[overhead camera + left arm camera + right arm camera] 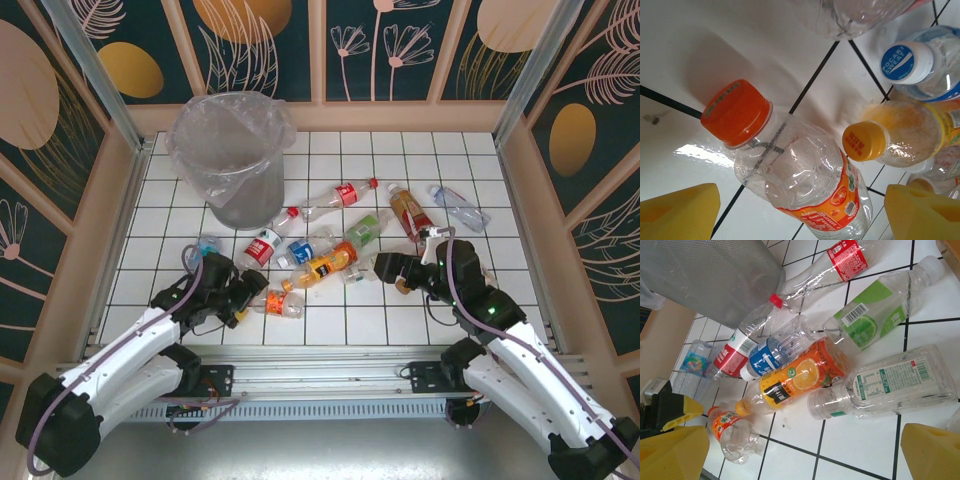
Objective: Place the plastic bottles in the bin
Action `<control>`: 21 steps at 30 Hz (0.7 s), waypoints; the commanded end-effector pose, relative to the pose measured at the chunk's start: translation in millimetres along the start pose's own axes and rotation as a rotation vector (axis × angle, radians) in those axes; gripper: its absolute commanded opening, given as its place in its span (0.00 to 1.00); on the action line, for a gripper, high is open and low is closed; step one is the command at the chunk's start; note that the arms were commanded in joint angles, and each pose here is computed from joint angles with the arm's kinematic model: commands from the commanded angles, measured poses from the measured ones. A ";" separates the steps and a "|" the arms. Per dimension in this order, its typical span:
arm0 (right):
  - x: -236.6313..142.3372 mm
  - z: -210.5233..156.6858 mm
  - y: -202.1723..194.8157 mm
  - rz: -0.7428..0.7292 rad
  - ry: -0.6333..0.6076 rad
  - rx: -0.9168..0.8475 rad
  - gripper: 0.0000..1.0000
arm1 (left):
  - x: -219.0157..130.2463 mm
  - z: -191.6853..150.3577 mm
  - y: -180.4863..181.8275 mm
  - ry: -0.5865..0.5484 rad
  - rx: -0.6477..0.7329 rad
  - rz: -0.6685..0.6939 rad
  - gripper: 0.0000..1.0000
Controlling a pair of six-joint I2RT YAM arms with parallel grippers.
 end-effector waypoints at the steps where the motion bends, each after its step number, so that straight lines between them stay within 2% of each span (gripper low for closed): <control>1: 1.0 -0.9 -2.1 -0.009 -0.008 -0.027 0.99 | 4.6 -1.7 -9.3 0.003 -0.010 -0.035 0.84; 13: 2.8 -1.7 -2.8 -0.008 -0.008 -0.024 0.99 | 22.9 -12.5 0.4 0.042 -0.017 -0.009 0.82; 21: 4.2 -2.5 -3.8 -0.011 -0.007 -0.022 0.99 | 35.4 -13.3 3.8 0.045 -0.014 0.003 0.77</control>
Point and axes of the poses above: each hand's point on the last joint's axis, 136 mm out from that joint toward the fingers, its own x axis out along the fingers, its own y axis along the line the jaws close on, z = x × y, the point moved 1 cm from there along -x, back along the fingers, and after that the axes turned 4 degrees about -x, right-handed, at the moved point
